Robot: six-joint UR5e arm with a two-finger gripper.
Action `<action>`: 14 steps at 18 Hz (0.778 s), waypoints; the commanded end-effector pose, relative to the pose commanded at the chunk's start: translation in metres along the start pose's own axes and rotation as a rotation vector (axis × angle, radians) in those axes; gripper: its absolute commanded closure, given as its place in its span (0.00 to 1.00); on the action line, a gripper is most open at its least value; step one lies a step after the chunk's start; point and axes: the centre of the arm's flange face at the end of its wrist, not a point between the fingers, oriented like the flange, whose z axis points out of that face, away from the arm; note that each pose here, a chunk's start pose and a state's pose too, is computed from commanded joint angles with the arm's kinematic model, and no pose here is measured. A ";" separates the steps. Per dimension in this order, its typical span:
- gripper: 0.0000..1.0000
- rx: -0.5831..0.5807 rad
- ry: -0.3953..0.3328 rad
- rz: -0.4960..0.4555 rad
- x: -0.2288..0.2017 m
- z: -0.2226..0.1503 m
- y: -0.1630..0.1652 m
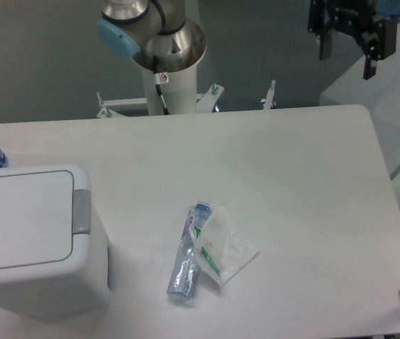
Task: Open the trash can
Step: 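Move the open gripper down into the workspace above the table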
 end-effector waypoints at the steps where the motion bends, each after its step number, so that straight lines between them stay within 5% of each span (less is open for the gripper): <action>1: 0.00 -0.001 -0.001 0.002 -0.002 0.000 0.000; 7: 0.00 0.040 0.008 -0.128 -0.008 0.009 -0.015; 14: 0.00 0.082 0.016 -0.506 -0.019 0.024 -0.085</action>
